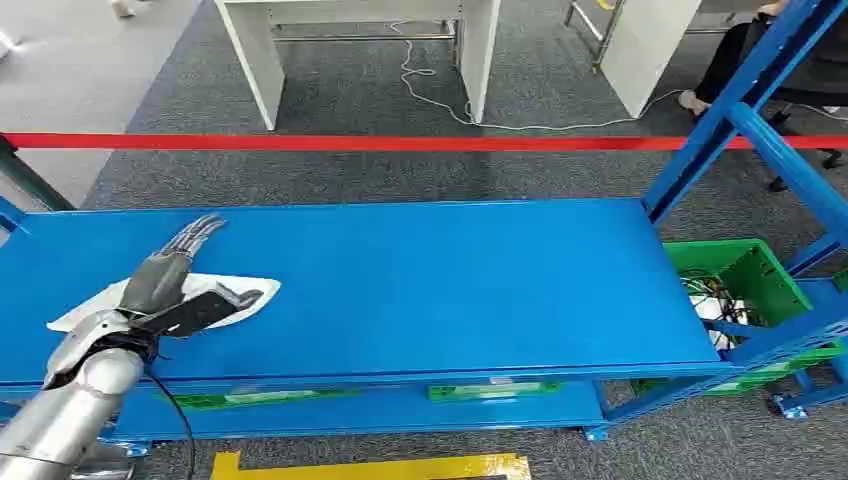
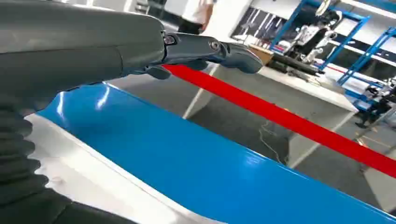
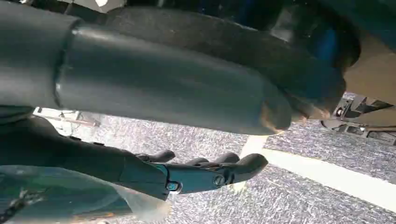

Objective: Take the parts from the cabinet and place them on the table.

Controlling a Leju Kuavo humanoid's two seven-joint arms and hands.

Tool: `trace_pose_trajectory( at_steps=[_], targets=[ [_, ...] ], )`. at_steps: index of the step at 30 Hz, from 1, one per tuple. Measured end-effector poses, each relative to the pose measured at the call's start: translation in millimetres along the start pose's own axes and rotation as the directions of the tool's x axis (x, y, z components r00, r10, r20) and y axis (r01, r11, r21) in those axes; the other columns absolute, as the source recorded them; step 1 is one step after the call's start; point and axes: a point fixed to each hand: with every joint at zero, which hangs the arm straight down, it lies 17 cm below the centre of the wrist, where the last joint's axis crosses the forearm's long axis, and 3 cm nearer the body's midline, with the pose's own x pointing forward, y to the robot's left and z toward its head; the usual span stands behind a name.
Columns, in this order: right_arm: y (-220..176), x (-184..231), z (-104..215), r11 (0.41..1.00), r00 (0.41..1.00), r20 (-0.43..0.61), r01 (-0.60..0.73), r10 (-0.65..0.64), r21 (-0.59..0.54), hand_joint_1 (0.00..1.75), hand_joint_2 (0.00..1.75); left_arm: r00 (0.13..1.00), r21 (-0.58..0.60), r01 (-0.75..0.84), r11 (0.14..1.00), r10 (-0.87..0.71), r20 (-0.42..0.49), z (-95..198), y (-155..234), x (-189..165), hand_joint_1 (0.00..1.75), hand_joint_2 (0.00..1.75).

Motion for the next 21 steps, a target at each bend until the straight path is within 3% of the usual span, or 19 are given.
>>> trace_pose_trajectory(
  at_steps=[10,21],
  targets=[
    [2,0,0,1.0,1.0,-0.001,-0.004,0.004,0.01,0.0,0.0,0.997,-0.012,-0.071,0.997,0.071,-0.001,1,1,0,0.0,0.0],
    [0,-3,0,1.0,1.0,-0.005,0.014,-0.014,0.021,0.0,0.0,0.972,0.048,0.237,0.97,-0.236,-0.02,37,4,-14,0.0,0.0]
  ],
)
